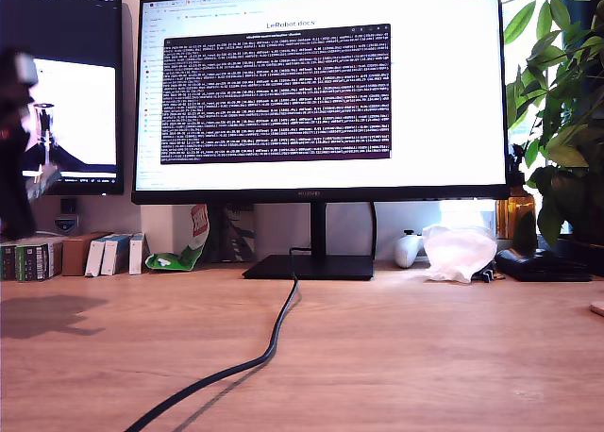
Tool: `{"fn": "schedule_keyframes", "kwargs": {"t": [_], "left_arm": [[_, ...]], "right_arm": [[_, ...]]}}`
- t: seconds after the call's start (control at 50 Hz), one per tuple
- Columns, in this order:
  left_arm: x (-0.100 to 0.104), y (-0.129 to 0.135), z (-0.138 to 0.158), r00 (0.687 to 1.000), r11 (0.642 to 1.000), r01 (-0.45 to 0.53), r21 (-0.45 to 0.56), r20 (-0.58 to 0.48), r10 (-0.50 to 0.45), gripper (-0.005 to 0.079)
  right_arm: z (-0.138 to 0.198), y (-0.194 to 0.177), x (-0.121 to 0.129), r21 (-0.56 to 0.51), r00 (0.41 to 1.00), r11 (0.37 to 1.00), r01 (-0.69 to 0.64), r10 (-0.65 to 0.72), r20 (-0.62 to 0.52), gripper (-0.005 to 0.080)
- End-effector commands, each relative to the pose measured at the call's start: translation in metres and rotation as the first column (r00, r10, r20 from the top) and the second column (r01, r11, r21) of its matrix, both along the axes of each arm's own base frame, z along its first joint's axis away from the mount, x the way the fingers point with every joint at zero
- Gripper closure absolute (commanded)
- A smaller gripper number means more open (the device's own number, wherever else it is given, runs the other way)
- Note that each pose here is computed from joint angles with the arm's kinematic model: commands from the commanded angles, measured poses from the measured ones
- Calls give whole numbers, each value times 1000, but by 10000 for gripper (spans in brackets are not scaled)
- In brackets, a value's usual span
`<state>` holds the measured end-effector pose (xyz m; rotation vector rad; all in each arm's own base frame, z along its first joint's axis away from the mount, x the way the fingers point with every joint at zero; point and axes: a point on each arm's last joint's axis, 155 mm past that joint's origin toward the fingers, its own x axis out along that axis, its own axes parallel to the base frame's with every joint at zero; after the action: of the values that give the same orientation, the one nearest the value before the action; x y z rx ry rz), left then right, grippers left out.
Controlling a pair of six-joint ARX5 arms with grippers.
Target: Pick the metallic laser pointer with your right arm, pass it to your left arm, then place it down to the left side of the table
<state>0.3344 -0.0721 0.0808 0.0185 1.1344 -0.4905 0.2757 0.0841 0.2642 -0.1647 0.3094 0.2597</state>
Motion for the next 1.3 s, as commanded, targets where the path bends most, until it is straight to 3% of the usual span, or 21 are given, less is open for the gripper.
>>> {"fn": "schedule_keyframes", "kwargs": {"t": [0.0,0.34,0.52,0.82,1.0,1.16,1.28], "left_arm": [[-5,1,-17,998,1000,-9,8,-55,9,761],[-5,14,-51,989,996,-35,85,-138,46,751],[2,16,-50,992,995,-39,95,-112,50,554],[3,14,-50,993,995,-35,98,-106,46,539],[6,13,-44,994,995,-34,92,-98,43,555],[13,12,-27,995,996,-34,88,-93,42,767],[23,11,-14,997,996,-34,80,-67,39,766]], "right_arm": [[-9,7,-6,2,1000,1000,-31,31,-5,763],[-11,21,-15,6,996,996,-86,86,1,763],[-10,21,-14,7,996,996,-86,86,4,763],[-2,22,-12,19,996,996,-86,86,35,763],[0,22,-11,22,995,996,-87,86,42,763],[0,22,-11,22,995,996,-87,86,42,763],[-1,22,-12,21,996,996,-86,86,40,763]]}}
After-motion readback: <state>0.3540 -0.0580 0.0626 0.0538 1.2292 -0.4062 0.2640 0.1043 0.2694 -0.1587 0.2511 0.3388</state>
